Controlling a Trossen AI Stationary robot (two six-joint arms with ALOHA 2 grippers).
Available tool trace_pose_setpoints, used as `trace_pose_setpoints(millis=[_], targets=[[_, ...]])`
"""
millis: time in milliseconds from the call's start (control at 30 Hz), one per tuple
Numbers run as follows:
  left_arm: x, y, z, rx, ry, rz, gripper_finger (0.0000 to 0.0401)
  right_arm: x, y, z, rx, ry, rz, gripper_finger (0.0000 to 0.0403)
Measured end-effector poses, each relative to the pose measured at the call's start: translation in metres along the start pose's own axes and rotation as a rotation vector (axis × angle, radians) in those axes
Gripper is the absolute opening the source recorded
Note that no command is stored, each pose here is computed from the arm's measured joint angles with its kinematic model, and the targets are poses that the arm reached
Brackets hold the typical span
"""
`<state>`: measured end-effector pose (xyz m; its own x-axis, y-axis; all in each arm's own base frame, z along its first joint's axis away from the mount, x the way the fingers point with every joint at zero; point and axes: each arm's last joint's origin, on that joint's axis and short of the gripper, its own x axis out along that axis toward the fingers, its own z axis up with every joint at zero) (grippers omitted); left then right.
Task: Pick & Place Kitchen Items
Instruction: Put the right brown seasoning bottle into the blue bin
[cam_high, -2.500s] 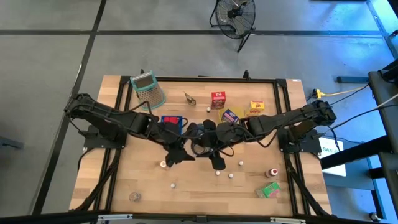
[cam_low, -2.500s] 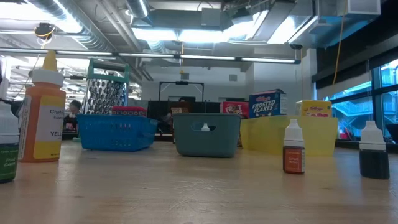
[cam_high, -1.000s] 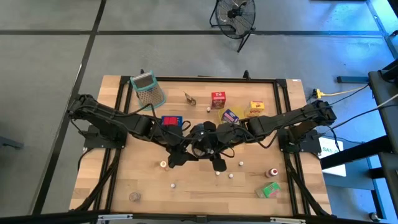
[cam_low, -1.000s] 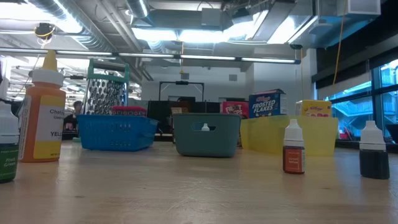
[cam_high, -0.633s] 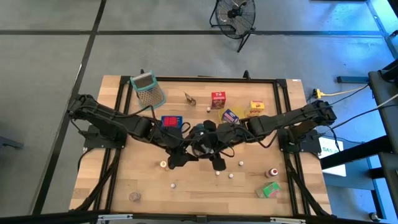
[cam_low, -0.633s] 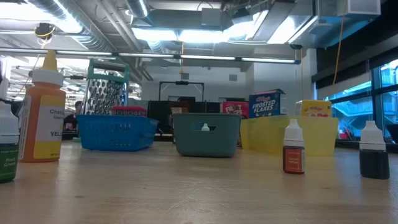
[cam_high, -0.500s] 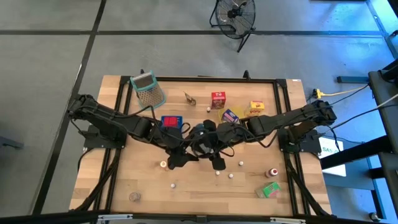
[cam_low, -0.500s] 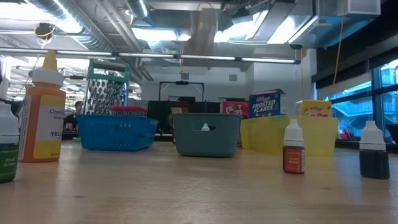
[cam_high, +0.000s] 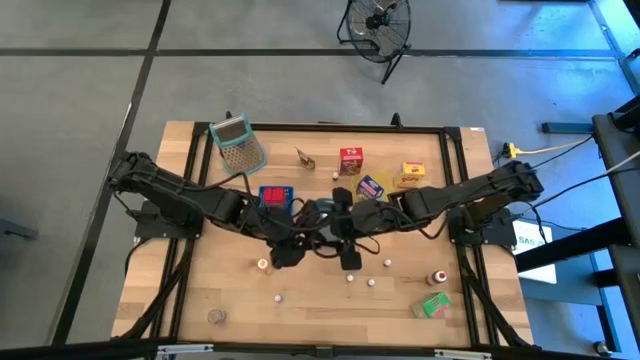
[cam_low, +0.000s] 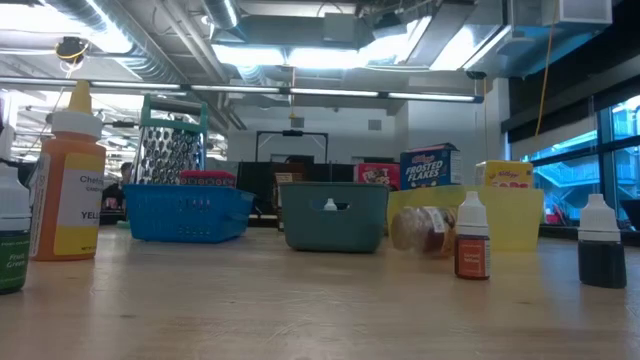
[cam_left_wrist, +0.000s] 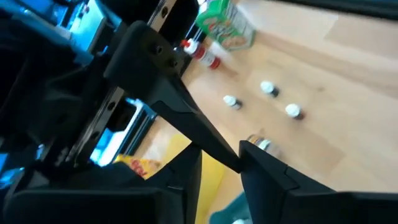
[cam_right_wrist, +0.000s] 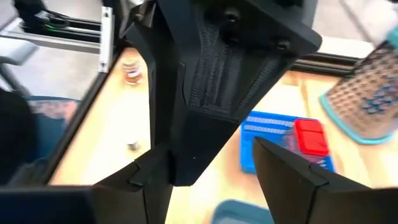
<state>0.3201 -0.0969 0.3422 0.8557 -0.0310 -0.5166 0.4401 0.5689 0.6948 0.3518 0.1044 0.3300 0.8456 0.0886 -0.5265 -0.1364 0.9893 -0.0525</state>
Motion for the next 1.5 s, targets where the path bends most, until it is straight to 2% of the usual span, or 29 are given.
trace_pose_setpoints(millis=[167,333,433,633,833,1000,1133,1500], targets=[[-0.007,0.003,0.001,-0.024,0.055,0.08,0.0095,-0.018,0.003,0.002,-0.007,0.008,-0.097,0.0191],[-0.023,0.008,-0.002,-0.129,0.113,0.155,0.0095,-0.036,0.006,-0.003,0.005,0.072,-0.094,0.0182],[-0.037,0.01,-0.005,-0.202,0.13,0.167,0.0096,-0.038,0.005,-0.013,0.024,0.166,-0.129,0.0184],[-0.071,0.009,-0.008,-0.339,0.126,0.161,0.0096,-0.028,0.002,-0.034,0.064,0.344,-0.261,0.0221],[-0.103,0.004,-0.013,-0.485,0.119,0.13,0.0097,-0.017,0.003,-0.044,0.056,0.428,-0.289,0.0271],[-0.122,-0.001,-0.021,-0.611,0.143,0.101,0.0097,-0.011,-0.001,-0.06,-0.087,0.589,-0.319,0.0286],[-0.128,-0.007,-0.027,-0.663,0.137,0.078,0.0097,-0.006,-0.004,-0.07,-0.251,0.716,-0.285,0.0281],[-0.123,-0.03,-0.049,-0.704,0.172,0.072,0.0097,0.017,0.001,-0.079,-0.248,0.734,-0.246,0.0268]])
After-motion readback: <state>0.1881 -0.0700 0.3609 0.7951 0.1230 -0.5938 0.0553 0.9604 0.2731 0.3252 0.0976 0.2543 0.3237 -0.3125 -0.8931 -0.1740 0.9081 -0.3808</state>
